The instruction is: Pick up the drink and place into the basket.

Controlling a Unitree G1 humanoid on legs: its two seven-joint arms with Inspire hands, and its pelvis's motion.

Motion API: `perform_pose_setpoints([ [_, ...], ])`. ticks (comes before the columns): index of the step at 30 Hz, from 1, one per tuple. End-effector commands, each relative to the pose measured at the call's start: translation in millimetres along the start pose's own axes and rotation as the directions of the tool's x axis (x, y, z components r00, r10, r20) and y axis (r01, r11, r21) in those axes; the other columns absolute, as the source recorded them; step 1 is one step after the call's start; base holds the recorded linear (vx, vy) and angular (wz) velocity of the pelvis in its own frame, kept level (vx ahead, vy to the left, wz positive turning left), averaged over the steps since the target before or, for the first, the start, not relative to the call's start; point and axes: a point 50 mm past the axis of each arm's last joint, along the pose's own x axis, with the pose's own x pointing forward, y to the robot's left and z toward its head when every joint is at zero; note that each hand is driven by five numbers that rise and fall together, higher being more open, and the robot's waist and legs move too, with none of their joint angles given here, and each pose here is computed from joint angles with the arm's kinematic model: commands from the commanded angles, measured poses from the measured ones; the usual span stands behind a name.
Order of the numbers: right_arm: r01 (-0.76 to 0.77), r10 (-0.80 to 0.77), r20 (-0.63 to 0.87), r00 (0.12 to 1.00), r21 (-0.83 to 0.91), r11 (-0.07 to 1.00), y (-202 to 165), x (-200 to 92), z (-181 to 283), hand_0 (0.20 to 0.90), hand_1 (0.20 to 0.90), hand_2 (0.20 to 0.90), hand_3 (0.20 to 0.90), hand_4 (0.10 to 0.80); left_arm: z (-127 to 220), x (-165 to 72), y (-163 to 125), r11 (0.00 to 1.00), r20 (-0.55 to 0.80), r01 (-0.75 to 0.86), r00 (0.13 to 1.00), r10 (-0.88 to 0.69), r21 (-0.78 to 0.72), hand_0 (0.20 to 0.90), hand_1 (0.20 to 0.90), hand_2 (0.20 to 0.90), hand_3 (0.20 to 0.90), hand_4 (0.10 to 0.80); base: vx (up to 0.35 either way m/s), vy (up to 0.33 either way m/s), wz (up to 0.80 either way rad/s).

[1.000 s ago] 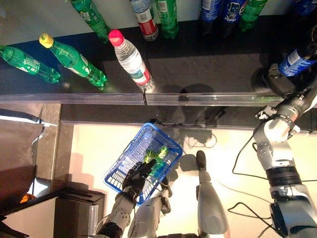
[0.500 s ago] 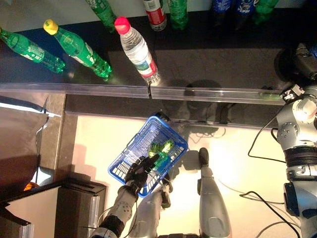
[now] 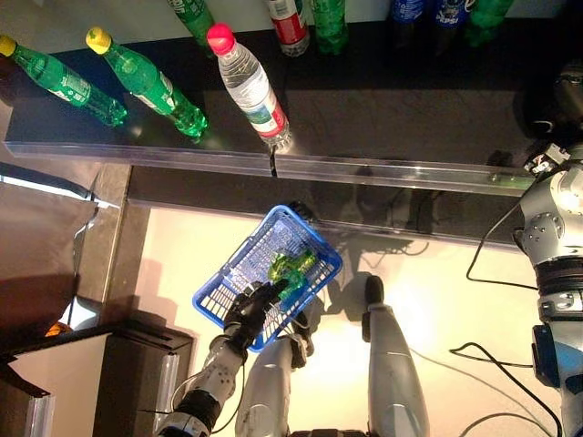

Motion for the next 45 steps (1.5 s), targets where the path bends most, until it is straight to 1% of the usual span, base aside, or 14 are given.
perform_pose_setpoints([
  [1,-0.088,0.073,0.315,0.946,0.035,0.995,7.2,11.7,79.0,0.3,0.3,0.3,0.2,0.1,39.2,-17.4,7.6,0.995,0.168,0.094,0.981,-0.099,0.039,0.3,0.3,0.3,0.2,0.1,0.005,-0.029,0.06],
  [8,-0.102,0.091,0.313,0.945,0.019,0.995,7.4,6.5,75.3,0.3,0.3,0.3,0.2,0.1,36.1,-20.8,14.4,0.996,0.16,0.08,0.984,-0.083,0.031,0.3,0.3,0.3,0.2,0.1,0.002,0.004,0.05],
  [18,-0.162,0.15,0.306,0.94,0.013,0.987,11.3,-4.2,62.7,0.3,0.3,0.3,0.2,0.1,38.2,-22.9,12.7,0.995,0.184,0.095,0.978,-0.096,0.012,0.3,0.3,0.3,0.2,0.1,0.018,0.046,-0.02],
  [27,-0.315,0.299,0.338,0.893,-0.006,0.949,27.6,-45.6,50.6,0.3,0.3,0.3,0.2,0.1,38.7,-23.5,13.9,0.996,0.207,0.085,0.975,-0.08,-0.013,0.3,0.3,0.3,0.2,0.1,0.039,0.085,-0.04],
  [29,-0.365,0.347,0.334,0.876,-0.007,0.931,31.7,-59.0,43.7,0.3,0.3,0.3,0.2,0.1,39.3,-23.3,14.3,0.997,0.215,0.078,0.974,-0.072,-0.016,0.3,0.3,0.3,0.2,0.1,0.04,0.076,-0.01],
  [35,-0.492,0.468,0.299,0.832,0.007,0.871,37.2,-87.2,26.7,0.3,0.3,0.3,0.2,0.1,40.7,-24.0,18.8,0.999,0.226,0.053,0.973,-0.049,-0.012,0.3,0.3,0.3,0.2,0.1,0.036,0.035,-0.08],
  [42,-0.564,0.537,0.281,0.796,0.019,0.826,37.6,-113.6,14.0,0.3,0.3,0.3,0.2,0.1,38.9,-31.0,32.6,1.0,0.223,0.012,0.975,-0.012,0.001,0.3,0.3,0.3,0.2,0.1,0.07,0.015,-0.01],
  [45,-0.591,0.564,0.27,0.78,0.023,0.806,36.5,-118.3,14.2,0.3,0.3,0.3,0.2,0.1,36.9,-34.1,38.8,1.0,0.217,-0.008,0.976,0.008,0.0,0.3,0.3,0.3,0.2,0.1,0.112,0.026,0.06],
])
